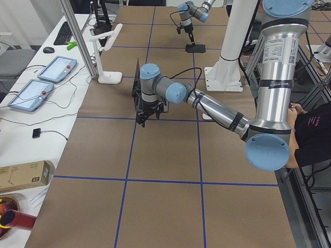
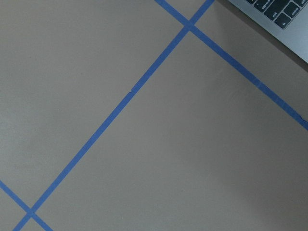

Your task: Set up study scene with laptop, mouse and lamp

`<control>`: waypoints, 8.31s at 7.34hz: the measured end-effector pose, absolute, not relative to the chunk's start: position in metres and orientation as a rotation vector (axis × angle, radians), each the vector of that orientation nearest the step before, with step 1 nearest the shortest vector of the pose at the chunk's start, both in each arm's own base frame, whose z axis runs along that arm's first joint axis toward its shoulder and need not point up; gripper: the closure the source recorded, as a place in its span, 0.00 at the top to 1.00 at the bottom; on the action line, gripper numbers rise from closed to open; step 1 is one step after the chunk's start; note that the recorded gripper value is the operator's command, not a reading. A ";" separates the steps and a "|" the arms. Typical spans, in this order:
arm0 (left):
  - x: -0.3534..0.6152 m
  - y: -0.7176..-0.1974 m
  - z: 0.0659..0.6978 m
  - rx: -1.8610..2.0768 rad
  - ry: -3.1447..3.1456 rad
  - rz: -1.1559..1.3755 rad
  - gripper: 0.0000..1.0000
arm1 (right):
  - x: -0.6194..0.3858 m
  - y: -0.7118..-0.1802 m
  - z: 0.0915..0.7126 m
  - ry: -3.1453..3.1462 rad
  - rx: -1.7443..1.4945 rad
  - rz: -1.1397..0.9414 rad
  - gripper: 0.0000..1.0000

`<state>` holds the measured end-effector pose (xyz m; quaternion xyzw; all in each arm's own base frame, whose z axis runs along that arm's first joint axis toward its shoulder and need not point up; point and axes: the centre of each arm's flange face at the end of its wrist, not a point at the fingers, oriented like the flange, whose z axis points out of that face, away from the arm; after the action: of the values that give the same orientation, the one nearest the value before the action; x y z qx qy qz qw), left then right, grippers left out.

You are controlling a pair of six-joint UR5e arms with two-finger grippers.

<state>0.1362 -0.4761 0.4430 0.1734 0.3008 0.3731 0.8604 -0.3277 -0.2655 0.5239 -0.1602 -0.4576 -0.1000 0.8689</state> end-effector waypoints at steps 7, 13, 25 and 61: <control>0.135 -0.474 0.446 0.374 0.632 0.785 1.00 | -0.334 -0.261 0.528 -0.948 -0.349 -0.219 0.23; 0.135 -0.473 0.446 0.378 0.632 0.786 1.00 | -0.326 -0.269 0.522 -0.966 -0.336 -0.204 0.11; 0.114 -0.476 0.447 0.368 0.691 0.753 1.00 | -0.288 -0.444 0.298 -1.180 -0.106 -0.062 0.11; 0.314 -0.277 0.450 -0.076 0.909 0.111 1.00 | -0.316 -0.521 0.220 -0.799 0.138 -0.276 0.99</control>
<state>0.3139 -0.2771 0.4502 -0.0367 0.4387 0.0538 0.8963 -0.3159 -0.5215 0.2203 0.0667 -0.3872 -0.1338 0.9098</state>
